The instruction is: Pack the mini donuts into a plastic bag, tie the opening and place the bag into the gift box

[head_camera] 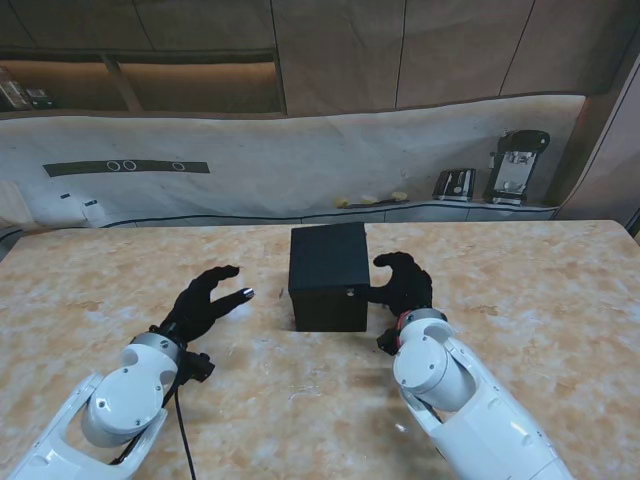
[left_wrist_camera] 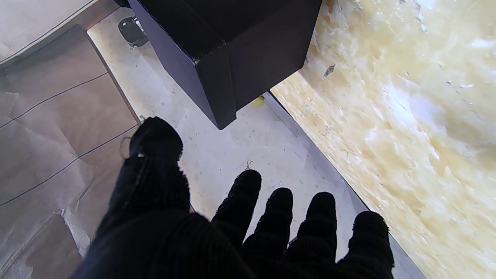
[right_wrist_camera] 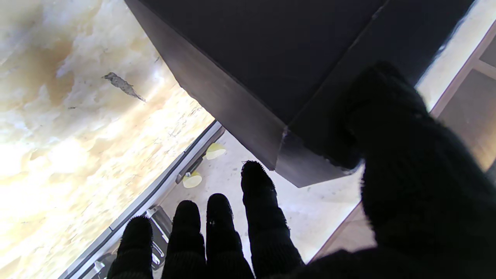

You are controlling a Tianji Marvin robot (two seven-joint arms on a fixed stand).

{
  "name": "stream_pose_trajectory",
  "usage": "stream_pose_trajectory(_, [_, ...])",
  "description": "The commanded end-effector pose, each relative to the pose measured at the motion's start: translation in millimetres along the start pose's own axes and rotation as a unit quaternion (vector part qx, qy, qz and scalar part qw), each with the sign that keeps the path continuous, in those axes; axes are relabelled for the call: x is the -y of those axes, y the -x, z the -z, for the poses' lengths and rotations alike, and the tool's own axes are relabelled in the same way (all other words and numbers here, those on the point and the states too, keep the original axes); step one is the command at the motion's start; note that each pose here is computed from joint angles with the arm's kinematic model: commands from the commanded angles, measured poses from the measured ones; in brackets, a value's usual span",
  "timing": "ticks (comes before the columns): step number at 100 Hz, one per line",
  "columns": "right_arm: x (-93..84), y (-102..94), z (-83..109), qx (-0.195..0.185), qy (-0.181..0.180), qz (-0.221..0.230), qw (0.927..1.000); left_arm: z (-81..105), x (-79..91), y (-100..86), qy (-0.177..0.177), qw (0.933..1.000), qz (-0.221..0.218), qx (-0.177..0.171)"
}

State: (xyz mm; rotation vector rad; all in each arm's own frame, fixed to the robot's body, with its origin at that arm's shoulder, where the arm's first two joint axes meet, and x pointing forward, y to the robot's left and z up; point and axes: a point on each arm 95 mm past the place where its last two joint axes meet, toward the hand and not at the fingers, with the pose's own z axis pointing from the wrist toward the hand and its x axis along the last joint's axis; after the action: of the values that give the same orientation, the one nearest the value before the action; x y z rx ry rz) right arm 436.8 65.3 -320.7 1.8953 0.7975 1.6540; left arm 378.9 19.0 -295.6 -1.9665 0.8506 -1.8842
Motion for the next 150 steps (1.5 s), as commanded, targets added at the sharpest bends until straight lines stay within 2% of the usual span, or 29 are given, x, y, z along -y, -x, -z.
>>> stream_pose_trajectory(1, [2.6, -1.9, 1.7, 0.004, -0.005, -0.003, 1.0000, 1.2, -2.2, -1.9, 0.006, 1.0000, 0.003, -0.002])
stream_pose_trajectory(36, [-2.1, -1.8, 3.2, 0.018, -0.003, 0.006, 0.9998, 0.9, -2.9, -2.6, 0.006, 1.0000, 0.005, -0.003])
stream_pose_trajectory(99, [-14.7, 22.1, 17.9, 0.034, 0.008, 0.025, 0.9991, -5.6, -9.9, -6.7, 0.024, 0.9996, -0.003, -0.014])
stream_pose_trajectory(134, [-36.6, 37.8, 37.2, 0.003, 0.032, 0.061, 0.9976, -16.6, -15.6, -9.3, 0.032, 0.9969, -0.062, -0.036])
stream_pose_trajectory(150, [-46.4, 41.4, 46.1, -0.027, 0.040, 0.075, 0.9960, -25.9, -19.6, -11.7, 0.035, 0.9906, -0.117, -0.060])
